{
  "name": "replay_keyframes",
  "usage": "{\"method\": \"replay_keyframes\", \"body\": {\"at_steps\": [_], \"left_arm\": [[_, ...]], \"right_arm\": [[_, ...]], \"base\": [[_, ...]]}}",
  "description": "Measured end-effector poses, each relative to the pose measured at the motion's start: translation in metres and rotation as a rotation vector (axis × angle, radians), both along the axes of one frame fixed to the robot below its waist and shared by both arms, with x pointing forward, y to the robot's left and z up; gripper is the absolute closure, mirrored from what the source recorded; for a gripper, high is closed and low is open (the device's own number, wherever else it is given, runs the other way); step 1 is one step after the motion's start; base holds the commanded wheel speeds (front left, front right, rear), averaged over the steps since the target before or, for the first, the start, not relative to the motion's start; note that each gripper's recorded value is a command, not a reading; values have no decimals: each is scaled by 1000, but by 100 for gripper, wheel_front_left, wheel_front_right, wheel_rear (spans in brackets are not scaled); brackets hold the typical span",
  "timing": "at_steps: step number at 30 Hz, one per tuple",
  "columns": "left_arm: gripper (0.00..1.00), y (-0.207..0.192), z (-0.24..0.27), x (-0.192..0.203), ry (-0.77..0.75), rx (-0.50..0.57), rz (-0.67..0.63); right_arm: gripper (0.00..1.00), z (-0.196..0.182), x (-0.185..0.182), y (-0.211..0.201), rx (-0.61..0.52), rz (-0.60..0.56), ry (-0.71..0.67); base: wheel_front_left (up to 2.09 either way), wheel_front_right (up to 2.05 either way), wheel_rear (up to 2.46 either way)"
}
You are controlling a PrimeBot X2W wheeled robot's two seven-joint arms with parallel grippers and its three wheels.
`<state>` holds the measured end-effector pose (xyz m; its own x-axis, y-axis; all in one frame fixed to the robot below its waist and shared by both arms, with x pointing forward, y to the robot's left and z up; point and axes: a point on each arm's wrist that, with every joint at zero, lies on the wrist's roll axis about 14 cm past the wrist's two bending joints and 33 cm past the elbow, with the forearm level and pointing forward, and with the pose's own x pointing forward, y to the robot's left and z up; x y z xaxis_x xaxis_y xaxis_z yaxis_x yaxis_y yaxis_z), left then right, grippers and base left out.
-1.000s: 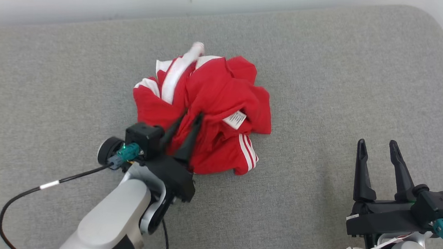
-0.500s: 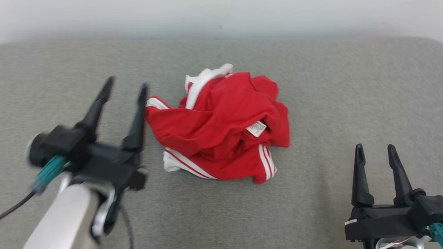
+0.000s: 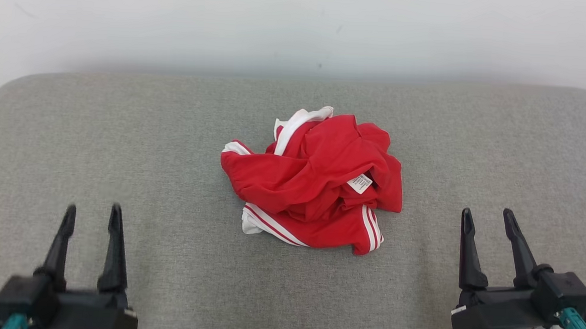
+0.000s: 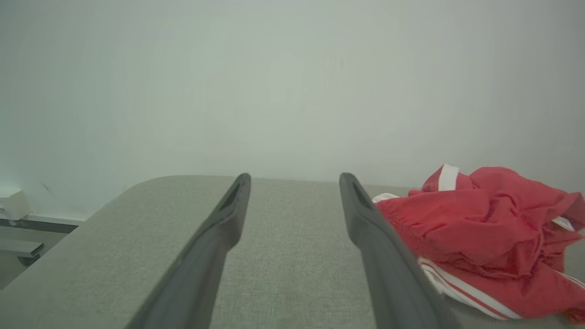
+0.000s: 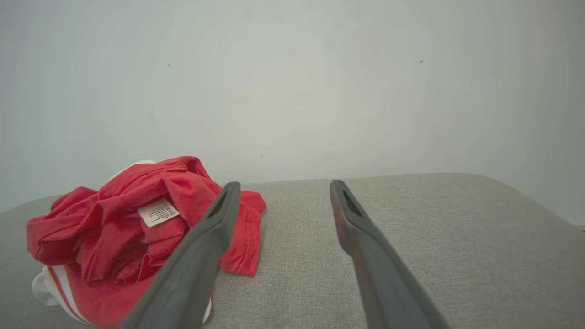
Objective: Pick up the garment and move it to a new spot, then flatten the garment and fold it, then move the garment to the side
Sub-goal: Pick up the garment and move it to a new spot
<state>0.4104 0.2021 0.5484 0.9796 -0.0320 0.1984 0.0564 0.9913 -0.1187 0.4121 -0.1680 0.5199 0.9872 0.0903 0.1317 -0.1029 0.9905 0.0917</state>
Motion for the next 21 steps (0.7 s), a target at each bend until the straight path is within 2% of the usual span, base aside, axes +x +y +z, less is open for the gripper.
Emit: {"method": "replay_keyframes", "body": {"at_steps": [7,21], "left_arm": [[0,11,-19,-24,49,8,42],[0,1,-31,-25,78,-1,20]], "right_arm": [[0,-6,-5,6,9,16,19],[0,-14,-9,4,9,10,44]], "base": [[0,0,0],[0,0,0]]}}
